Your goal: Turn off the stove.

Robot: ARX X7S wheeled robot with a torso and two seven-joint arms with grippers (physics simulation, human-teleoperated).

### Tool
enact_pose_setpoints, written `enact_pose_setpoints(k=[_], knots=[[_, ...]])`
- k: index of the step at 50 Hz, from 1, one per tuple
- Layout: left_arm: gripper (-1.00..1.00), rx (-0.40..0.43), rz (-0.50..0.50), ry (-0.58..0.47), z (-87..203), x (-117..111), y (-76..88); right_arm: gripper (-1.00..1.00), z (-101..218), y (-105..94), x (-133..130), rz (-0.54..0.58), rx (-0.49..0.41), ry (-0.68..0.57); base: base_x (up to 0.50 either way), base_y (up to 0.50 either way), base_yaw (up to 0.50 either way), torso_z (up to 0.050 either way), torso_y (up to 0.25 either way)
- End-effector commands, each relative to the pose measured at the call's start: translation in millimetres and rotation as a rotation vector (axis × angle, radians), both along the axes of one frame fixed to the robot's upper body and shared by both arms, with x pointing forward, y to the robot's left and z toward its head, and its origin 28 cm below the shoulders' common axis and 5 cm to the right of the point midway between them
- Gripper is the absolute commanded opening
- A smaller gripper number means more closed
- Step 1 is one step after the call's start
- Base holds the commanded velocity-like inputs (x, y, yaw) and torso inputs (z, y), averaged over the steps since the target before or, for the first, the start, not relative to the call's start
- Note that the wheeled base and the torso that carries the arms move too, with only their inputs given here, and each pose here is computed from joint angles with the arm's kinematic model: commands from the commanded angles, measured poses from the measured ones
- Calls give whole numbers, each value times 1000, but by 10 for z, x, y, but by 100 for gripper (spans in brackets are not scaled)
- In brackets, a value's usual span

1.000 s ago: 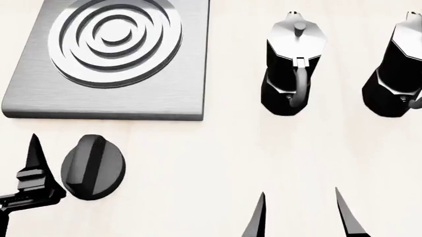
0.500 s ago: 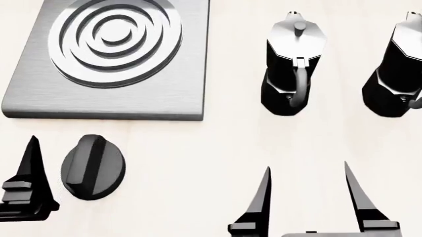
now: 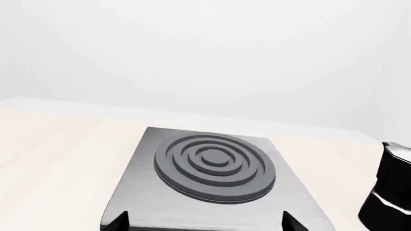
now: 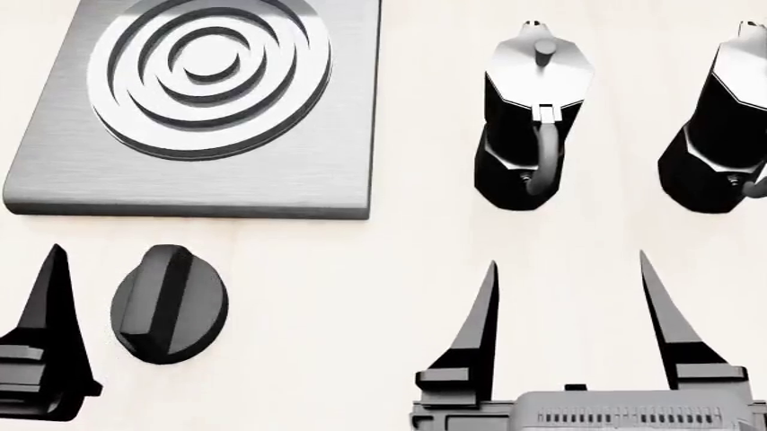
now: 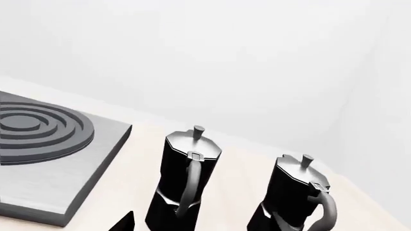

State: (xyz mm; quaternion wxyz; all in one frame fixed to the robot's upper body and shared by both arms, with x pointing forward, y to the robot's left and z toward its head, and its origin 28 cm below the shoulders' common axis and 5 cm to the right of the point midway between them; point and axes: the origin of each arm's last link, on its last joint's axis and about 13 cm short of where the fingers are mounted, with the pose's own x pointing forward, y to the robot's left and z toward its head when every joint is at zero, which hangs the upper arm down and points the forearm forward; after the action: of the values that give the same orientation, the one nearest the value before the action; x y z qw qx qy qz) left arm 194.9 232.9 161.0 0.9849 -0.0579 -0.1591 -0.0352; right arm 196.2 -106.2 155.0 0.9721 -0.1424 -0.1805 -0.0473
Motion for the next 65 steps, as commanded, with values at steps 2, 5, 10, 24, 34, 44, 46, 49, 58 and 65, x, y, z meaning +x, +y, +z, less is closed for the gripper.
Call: enact_pose_setpoints(k=[2, 5, 10, 24, 34, 44, 46, 49, 58, 65], knots=[[100, -4, 1, -32, 53, 1, 17, 100, 88, -8, 43, 1, 9, -38, 0, 0, 0, 0, 0], [100, -5, -1, -37, 69, -6, 17, 100, 108, -6, 48, 2, 10, -45, 0, 0, 0, 0, 0], [100, -7, -5, -45, 98, -20, 16, 100, 127, -1, 61, 5, 11, -54, 0, 0, 0, 0, 0], [100, -16, -12, -67, 176, -44, 18, 100, 193, 3, 55, 7, 7, -73, 0, 0, 0, 0, 0], [100, -24, -17, -82, 230, -65, 20, 100, 237, 3, 54, 9, 3, -84, 0, 0, 0, 0, 0], [100, -33, -23, -99, 295, -94, 19, 100, 295, 8, 54, 13, -6, -99, 0, 0, 0, 0, 0], [100, -34, -24, -102, 304, -96, 19, 100, 312, 8, 52, 14, -6, -104, 0, 0, 0, 0, 0], [100, -36, -24, -107, 323, -101, 18, 100, 328, 12, 56, 16, -8, -108, 0, 0, 0, 0, 0], [100, -55, -28, -120, 385, -117, 13, 100, 386, 24, 74, 25, -3, -130, 0, 0, 0, 0, 0], [100, -65, -33, -128, 422, -125, 2, 100, 411, 37, 89, 31, -2, -138, 0, 0, 0, 0, 0]])
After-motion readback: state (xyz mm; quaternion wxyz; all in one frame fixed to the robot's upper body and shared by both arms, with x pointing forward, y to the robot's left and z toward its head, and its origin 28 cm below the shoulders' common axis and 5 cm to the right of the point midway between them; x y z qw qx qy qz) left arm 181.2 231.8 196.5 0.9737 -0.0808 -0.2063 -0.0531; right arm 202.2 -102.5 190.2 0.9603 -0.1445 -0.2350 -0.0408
